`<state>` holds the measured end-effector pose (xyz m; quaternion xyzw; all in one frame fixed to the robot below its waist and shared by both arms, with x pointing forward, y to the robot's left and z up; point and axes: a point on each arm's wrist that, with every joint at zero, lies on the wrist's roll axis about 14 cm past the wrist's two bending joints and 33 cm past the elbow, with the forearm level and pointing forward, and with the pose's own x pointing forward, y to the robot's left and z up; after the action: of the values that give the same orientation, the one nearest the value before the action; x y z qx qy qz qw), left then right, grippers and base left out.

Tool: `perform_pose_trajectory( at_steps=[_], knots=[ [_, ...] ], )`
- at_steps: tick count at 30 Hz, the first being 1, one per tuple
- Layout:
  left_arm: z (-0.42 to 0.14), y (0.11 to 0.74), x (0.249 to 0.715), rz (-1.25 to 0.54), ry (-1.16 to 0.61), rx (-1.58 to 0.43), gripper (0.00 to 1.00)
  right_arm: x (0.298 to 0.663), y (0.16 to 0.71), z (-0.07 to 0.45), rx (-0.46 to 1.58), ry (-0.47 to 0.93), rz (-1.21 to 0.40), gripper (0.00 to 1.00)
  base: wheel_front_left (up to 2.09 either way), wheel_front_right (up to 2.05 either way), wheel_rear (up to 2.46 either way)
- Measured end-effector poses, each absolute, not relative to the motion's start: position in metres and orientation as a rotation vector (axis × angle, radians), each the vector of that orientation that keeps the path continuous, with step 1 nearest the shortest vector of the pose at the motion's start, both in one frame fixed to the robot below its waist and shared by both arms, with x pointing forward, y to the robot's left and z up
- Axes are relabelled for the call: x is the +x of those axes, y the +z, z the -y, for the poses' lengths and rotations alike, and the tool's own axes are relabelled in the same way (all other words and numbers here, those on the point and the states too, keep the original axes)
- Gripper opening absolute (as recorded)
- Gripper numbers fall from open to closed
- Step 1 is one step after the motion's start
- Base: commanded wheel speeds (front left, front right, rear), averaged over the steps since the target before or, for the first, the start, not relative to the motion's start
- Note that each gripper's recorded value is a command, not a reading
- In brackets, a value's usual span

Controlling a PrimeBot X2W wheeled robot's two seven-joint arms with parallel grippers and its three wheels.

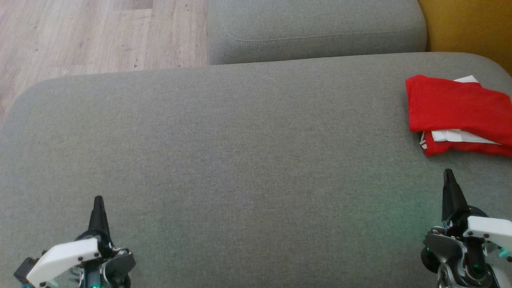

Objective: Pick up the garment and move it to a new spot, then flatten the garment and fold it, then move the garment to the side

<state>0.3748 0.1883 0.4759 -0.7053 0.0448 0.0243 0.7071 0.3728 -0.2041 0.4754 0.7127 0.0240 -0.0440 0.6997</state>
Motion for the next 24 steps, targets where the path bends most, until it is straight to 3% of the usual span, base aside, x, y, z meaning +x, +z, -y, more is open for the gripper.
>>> perform_pose_trajectory(
  at_steps=[24],
  knots=[
    [-0.1884, 0.476, 0.3748, -0.099, 0.054, -1.567, 0.0, 0.3727, 0.4755, 0.2053, 1.589, -0.1, -0.051, 0.0, 0.0, 0.0, 0.0]
  ],
)
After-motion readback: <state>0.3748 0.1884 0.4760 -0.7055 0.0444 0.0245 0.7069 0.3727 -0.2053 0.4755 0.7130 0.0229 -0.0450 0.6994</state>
